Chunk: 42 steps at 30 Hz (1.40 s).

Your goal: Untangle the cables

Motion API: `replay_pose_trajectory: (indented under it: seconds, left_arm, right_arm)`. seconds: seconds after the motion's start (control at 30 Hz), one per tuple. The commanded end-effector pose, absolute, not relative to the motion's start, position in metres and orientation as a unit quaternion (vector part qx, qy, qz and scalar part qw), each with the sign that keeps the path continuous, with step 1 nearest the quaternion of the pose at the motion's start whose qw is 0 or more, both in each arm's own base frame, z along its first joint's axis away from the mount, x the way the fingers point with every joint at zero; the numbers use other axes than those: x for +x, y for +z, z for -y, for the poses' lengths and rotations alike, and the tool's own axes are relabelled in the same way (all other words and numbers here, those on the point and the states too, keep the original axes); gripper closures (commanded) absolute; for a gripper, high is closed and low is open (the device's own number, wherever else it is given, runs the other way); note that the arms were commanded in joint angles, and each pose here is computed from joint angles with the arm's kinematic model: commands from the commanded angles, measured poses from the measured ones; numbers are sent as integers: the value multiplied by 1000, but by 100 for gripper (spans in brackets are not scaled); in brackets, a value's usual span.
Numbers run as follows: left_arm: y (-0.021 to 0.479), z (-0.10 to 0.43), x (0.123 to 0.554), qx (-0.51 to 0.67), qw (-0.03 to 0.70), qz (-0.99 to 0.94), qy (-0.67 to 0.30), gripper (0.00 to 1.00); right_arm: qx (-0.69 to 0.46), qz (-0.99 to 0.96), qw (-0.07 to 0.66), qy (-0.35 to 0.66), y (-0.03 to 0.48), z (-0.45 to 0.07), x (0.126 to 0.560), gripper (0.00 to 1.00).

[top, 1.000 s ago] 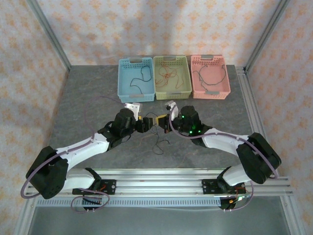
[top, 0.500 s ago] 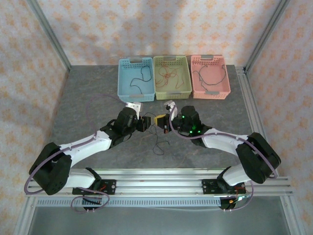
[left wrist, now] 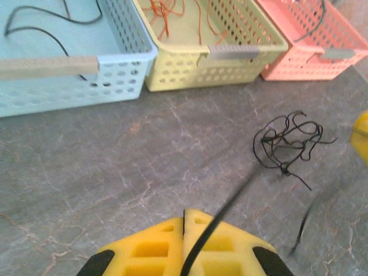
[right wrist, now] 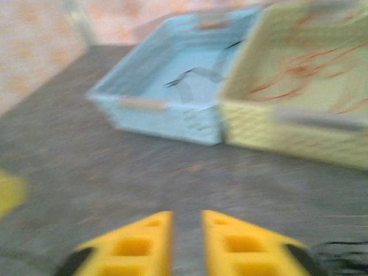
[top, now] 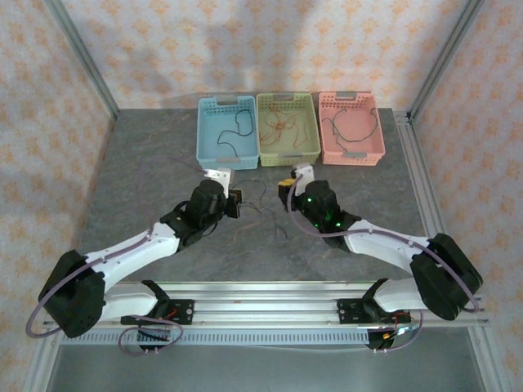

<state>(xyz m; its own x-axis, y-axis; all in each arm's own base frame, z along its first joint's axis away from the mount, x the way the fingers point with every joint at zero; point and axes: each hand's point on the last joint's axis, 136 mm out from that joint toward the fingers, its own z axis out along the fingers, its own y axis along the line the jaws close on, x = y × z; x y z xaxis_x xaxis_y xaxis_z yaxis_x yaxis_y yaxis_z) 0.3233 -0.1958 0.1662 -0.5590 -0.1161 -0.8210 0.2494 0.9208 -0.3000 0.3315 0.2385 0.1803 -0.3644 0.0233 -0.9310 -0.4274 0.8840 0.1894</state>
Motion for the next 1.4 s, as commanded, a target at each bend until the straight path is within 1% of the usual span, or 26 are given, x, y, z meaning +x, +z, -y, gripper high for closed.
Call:
replay_pose_trajectory:
  seconds: [0.0,0.07,0.1,0.2,0.37,0.43,0.53,0.6,0.77,0.87,1.0,1.07,1.17,1.27,1.37]
  left_arm:
    - [166,186,323,30,477,-859,-184,100]
    - [165,187,323,31,476,-859,-185,100]
    - [165,188,323,32,476,-859,-186,100]
    - [165,188,323,32,475,-860,-185,100]
    - [169,185,323,27,477,-859,-183,100]
    - [179,180,327,6,484,-857,-178,100]
    - [219,176,338,-24,503,-846,-175,100]
    - [253,169,350,-42,516,-841,-155,100]
    - [320,142,402,-108,527,-832,-137,100]
    - [348,121,434,-145,538,-823,-111,100]
    - [376,118,476,-144,553,-815,-95,100]
    - [382,119,498,-142,553,-817,-83,100]
    - [375,125,530,-139,548,-822,-72,100]
    - [341,130,564,-136,521,-841,-54,100]
    - [303,131,587,-136,496,-857,-33,100]
  right_arm:
    - [-63,-795,593,105,183,-191,343,53]
    - [-82,-789,591,144,185,-205,338,42]
    - [-88,-787,590,160,185,-211,337,39]
    - [-87,-784,590,171,185,-213,336,38]
    - [-44,-784,606,125,181,-191,342,38]
    - [-27,-780,616,108,182,-181,342,38]
    - [0,-771,631,90,183,-166,342,38]
    - [16,-766,637,81,185,-158,342,38]
    - [31,-772,627,97,177,-161,344,39]
    - [21,-780,619,91,173,-164,346,39]
    - [26,-781,618,89,172,-162,346,40]
    - [24,-780,618,97,174,-165,345,40]
    - [23,-783,614,99,172,-165,345,40]
    - [19,-785,612,101,172,-167,345,40]
    - [19,-785,611,102,173,-167,345,40]
